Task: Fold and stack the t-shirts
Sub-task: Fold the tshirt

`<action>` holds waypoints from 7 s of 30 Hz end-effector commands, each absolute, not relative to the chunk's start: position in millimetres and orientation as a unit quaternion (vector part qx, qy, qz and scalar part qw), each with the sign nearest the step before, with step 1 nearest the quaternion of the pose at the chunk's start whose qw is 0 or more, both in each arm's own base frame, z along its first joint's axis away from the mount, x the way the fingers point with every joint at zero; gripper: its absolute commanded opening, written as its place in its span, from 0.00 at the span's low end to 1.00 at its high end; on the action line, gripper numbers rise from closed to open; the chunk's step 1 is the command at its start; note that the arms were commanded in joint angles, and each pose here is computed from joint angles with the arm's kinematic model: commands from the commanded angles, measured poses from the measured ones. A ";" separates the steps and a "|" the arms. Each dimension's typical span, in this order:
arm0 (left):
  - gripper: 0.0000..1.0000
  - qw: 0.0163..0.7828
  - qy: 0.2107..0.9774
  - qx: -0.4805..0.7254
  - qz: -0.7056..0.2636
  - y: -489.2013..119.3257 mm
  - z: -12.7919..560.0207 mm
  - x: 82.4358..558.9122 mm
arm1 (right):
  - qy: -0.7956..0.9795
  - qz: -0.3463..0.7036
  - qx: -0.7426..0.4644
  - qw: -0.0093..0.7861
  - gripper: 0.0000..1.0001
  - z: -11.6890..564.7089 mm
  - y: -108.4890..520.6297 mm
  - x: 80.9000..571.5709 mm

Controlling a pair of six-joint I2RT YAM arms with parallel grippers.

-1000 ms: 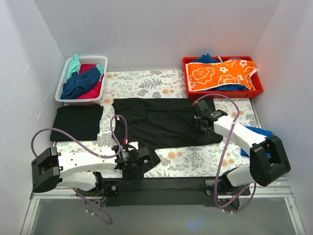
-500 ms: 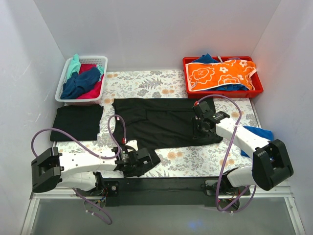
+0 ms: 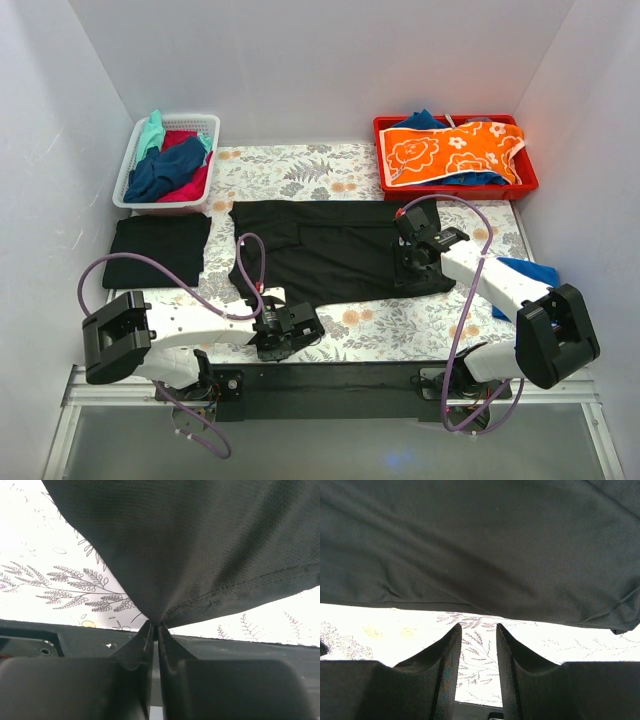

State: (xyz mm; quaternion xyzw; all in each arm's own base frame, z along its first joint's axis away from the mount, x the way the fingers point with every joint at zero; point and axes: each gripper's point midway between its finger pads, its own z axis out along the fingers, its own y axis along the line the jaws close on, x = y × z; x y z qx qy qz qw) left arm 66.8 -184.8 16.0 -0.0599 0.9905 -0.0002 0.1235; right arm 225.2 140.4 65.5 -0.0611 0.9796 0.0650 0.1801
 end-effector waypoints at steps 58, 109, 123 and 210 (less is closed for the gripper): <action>0.00 0.205 0.947 -0.247 0.004 -129.8 99.0 79.6 | 0.979 -0.033 0.163 0.115 0.30 13.2 55.3 172.4; 0.00 0.396 0.866 -0.304 -0.021 -117.3 212.9 192.0 | 0.956 0.030 0.187 0.222 0.01 109.5 51.3 181.0; 0.00 0.430 0.833 -0.342 0.069 -66.0 223.4 224.2 | 0.950 0.004 0.190 0.248 0.01 123.7 45.3 216.6; 0.32 0.146 0.923 -0.278 0.220 -11.8 29.7 252.0 | 0.989 -0.080 0.117 0.038 0.22 -8.0 32.8 230.3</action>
